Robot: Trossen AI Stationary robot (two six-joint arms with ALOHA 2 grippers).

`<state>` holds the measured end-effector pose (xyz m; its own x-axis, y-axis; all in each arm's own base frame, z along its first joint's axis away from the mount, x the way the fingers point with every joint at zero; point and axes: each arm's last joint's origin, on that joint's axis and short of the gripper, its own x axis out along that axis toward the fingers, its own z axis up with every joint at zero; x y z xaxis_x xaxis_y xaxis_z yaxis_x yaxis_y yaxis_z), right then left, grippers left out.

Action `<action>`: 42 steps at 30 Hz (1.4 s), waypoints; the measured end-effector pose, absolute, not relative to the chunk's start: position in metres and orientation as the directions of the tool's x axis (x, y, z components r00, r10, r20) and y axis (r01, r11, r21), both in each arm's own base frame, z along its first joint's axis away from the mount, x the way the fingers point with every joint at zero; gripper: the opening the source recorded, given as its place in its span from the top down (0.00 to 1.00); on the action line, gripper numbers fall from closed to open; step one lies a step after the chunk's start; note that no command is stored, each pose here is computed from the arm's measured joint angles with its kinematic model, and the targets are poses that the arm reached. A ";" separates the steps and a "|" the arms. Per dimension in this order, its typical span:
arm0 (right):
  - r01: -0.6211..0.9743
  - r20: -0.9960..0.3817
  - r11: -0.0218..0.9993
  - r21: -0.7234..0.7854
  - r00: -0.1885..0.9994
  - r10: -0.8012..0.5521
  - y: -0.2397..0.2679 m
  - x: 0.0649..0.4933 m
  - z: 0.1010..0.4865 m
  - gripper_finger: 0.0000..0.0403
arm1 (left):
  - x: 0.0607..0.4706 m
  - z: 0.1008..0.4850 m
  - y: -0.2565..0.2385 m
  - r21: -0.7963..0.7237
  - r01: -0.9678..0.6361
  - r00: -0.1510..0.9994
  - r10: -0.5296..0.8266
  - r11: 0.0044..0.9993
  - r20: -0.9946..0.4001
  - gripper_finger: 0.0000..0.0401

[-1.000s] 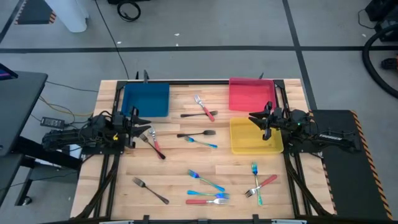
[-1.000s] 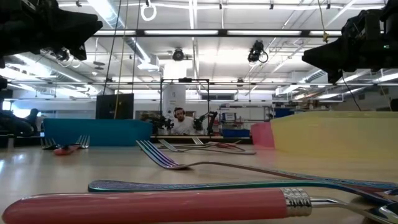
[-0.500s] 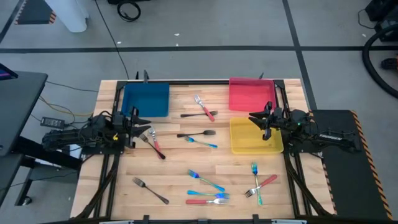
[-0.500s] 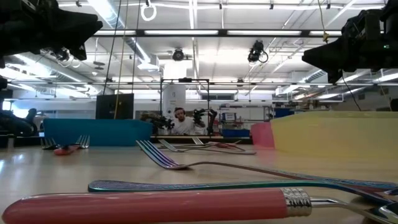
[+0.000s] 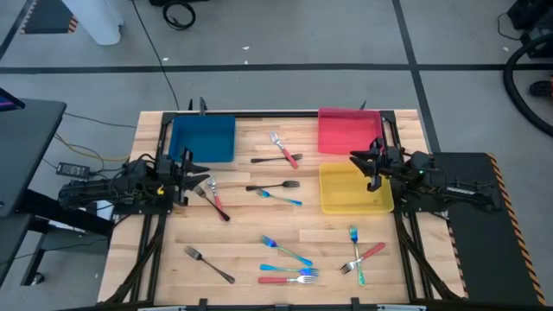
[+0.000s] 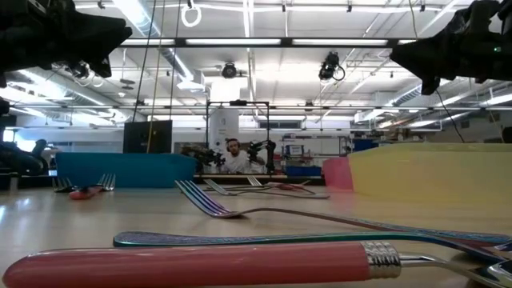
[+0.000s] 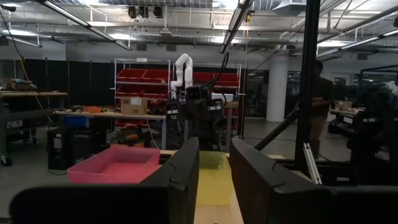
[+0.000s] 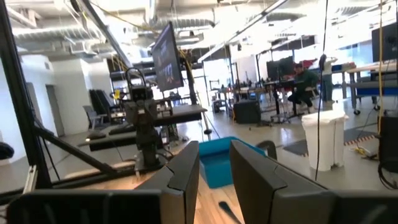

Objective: Sort silverware by color (type)
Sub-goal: Put the black fork into the yellow bin

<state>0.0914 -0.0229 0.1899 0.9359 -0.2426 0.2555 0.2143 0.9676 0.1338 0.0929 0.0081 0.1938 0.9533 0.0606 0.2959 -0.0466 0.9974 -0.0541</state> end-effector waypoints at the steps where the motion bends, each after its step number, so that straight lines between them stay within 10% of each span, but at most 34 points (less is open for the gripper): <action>1: 0.215 0.256 0.967 0.134 0.936 -0.243 -0.023 0.091 0.190 0.75 | 0.093 0.194 0.008 -0.054 -0.047 0.953 0.061 0.997 0.295 0.78; 42: 0.191 0.401 0.962 0.197 0.879 -0.257 -0.022 0.086 0.204 0.75 | 0.093 0.195 0.008 -0.148 -0.015 0.950 0.060 0.989 0.307 0.78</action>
